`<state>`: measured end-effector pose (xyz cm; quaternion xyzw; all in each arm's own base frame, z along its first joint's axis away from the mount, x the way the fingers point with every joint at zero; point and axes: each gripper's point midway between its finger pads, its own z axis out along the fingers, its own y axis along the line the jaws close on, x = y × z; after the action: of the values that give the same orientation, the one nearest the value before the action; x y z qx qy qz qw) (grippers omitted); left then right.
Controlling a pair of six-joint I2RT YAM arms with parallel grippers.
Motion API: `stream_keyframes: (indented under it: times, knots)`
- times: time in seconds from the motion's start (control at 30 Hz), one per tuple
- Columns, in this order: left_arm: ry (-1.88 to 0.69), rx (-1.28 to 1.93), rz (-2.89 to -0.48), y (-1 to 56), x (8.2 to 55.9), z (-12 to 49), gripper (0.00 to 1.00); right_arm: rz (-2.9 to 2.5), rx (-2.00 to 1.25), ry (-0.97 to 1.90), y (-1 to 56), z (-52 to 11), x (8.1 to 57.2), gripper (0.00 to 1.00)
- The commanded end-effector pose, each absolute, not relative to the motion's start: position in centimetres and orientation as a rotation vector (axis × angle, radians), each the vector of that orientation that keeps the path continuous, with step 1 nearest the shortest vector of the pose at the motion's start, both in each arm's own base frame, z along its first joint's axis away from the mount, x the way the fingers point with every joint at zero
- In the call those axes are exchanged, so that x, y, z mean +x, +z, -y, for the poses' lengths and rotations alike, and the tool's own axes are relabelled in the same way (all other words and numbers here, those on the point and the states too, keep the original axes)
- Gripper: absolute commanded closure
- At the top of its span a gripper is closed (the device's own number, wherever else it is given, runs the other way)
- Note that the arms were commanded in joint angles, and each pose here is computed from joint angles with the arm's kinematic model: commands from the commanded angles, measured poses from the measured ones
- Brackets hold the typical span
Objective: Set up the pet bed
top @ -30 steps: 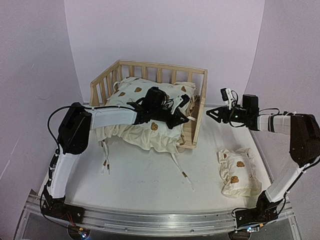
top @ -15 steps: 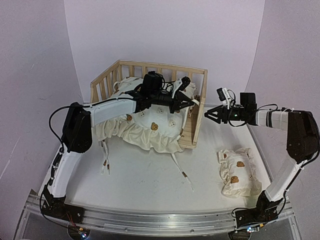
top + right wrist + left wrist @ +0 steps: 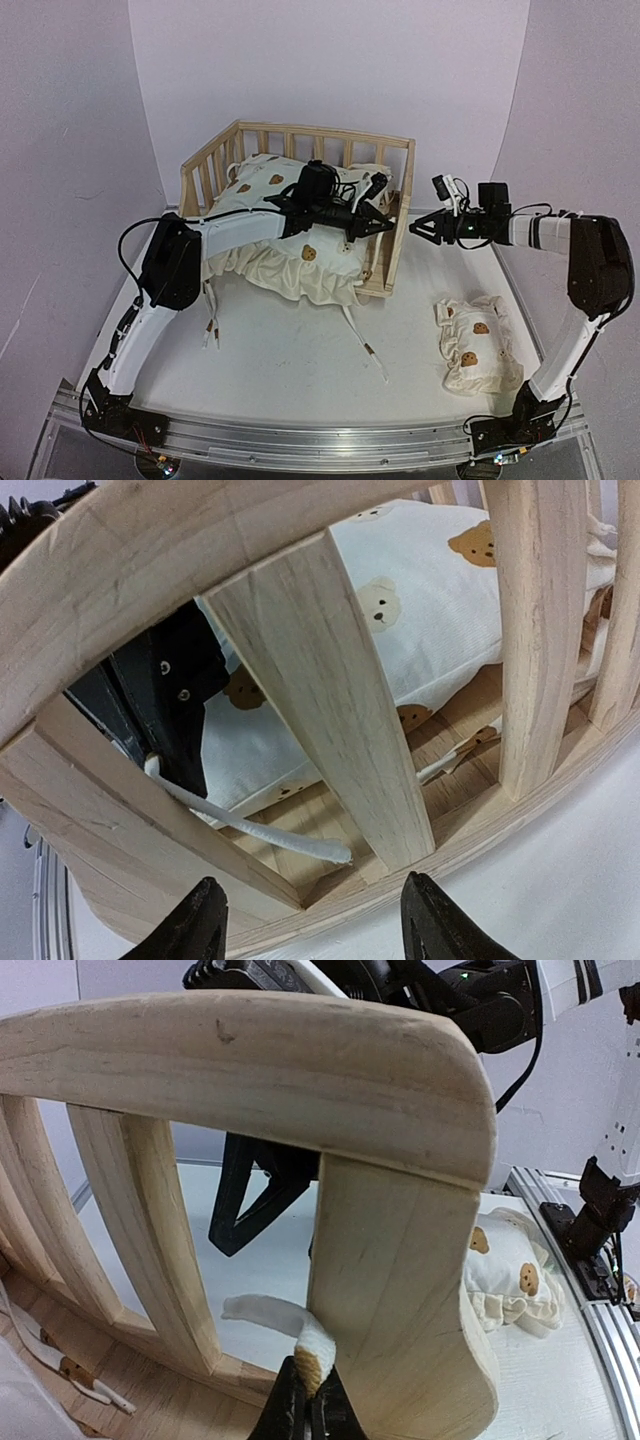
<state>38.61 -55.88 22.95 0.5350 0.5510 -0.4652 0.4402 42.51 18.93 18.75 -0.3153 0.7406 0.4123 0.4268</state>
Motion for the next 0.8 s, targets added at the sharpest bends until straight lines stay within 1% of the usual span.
stream_keyframes:
  times: [0.0,0.2,0.3,0.43,0.6,0.77]
  knots:
    - [-1.186,1.318,-1.257,27.1,37.4,56.8,1.0,-1.783,-0.839,1.061,20.3,-19.4,43.2,0.4]
    - [-1.206,1.312,-1.258,27.1,37.1,57.2,1.0,-1.748,-0.875,1.121,20.8,-20.2,43.1,0.42]
    - [-1.203,1.294,-1.276,27.1,37.3,57.3,1.0,-1.767,-0.88,1.09,20.3,-20.4,43.2,0.41]
    - [-1.146,1.231,-1.33,26.7,38.8,57.3,1.0,-1.83,-0.868,0.977,19.3,-19.8,43.3,0.4]
    - [-1.101,1.194,-1.373,26.2,40.4,56.4,1.0,-1.871,-0.815,0.869,19.3,-18.9,44.5,0.38]
    - [-1.105,1.216,-1.349,26.1,40.7,56.2,1.0,-1.83,-0.858,0.9,20.0,-19.3,44.1,0.38]
